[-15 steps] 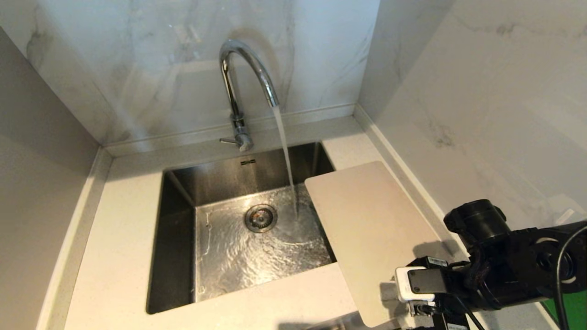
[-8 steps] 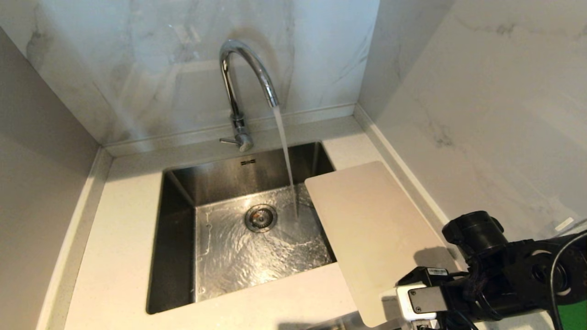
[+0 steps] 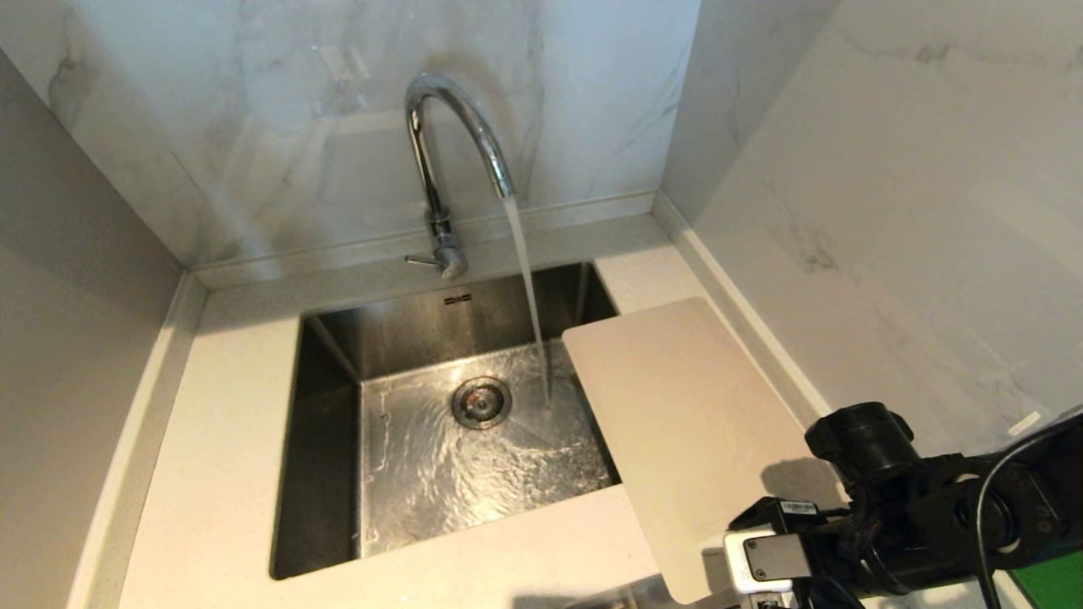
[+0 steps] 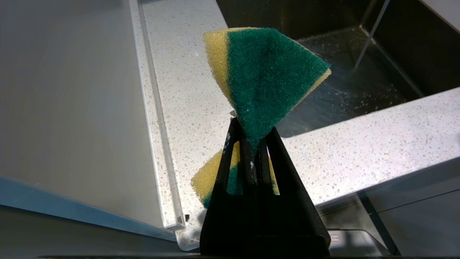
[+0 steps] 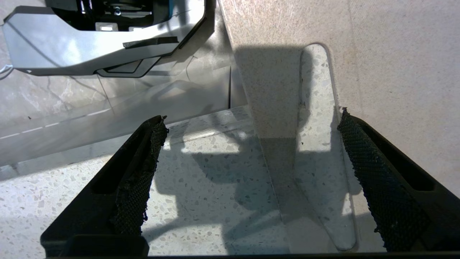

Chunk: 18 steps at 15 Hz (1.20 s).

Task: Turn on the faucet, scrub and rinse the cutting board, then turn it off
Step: Pick up the cutting board

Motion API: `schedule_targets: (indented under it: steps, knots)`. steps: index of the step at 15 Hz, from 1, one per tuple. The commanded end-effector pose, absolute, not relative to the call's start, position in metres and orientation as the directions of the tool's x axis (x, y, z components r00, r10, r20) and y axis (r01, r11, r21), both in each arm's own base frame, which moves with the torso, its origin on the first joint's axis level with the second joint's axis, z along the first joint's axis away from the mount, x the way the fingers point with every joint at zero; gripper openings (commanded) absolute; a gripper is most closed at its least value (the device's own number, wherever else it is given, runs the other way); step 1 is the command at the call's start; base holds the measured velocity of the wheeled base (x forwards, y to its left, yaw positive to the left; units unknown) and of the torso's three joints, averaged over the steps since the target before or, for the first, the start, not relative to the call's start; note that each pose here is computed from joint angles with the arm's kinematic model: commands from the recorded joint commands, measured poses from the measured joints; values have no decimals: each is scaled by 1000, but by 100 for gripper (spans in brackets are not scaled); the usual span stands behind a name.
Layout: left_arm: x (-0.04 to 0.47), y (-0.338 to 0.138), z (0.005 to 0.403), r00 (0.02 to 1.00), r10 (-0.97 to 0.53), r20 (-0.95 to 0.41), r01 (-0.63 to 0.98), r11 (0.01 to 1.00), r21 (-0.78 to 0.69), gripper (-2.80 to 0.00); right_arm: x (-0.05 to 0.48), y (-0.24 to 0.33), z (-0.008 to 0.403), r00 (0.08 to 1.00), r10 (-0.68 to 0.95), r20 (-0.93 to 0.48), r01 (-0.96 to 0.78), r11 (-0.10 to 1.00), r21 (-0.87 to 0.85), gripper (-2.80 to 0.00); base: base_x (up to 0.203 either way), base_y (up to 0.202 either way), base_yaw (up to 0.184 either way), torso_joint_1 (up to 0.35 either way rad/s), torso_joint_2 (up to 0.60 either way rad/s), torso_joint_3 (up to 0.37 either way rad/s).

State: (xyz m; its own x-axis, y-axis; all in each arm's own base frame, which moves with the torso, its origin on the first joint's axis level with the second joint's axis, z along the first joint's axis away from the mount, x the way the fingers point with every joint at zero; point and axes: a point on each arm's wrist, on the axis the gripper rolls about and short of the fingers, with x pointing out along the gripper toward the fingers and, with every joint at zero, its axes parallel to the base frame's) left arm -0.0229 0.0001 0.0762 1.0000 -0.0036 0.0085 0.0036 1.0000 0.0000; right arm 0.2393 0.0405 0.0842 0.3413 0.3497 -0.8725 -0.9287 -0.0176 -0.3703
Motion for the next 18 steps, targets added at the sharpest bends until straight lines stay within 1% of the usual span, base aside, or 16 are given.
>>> schedule_targets:
  steps: [1, 9, 18]
  knots:
    - [-23, 0, 76, 1000, -3, 9, 3, 1000, 0, -280, 240, 41, 81, 328, 350, -877, -932, -28, -360, 0, 0, 0, 0, 0, 0, 0]
    - [-23, 0, 76, 1000, -3, 8, 3, 1000, 0, -280, 242, 43, 75, 306, 350, -886, -940, -38, -339, 0, 0, 0, 0, 0, 0, 0]
    - [-23, 0, 76, 1000, -3, 8, 3, 1000, 0, -280, 239, 52, 71, 278, 351, -894, -944, -73, -322, 0, 0, 0, 0, 0, 0, 0]
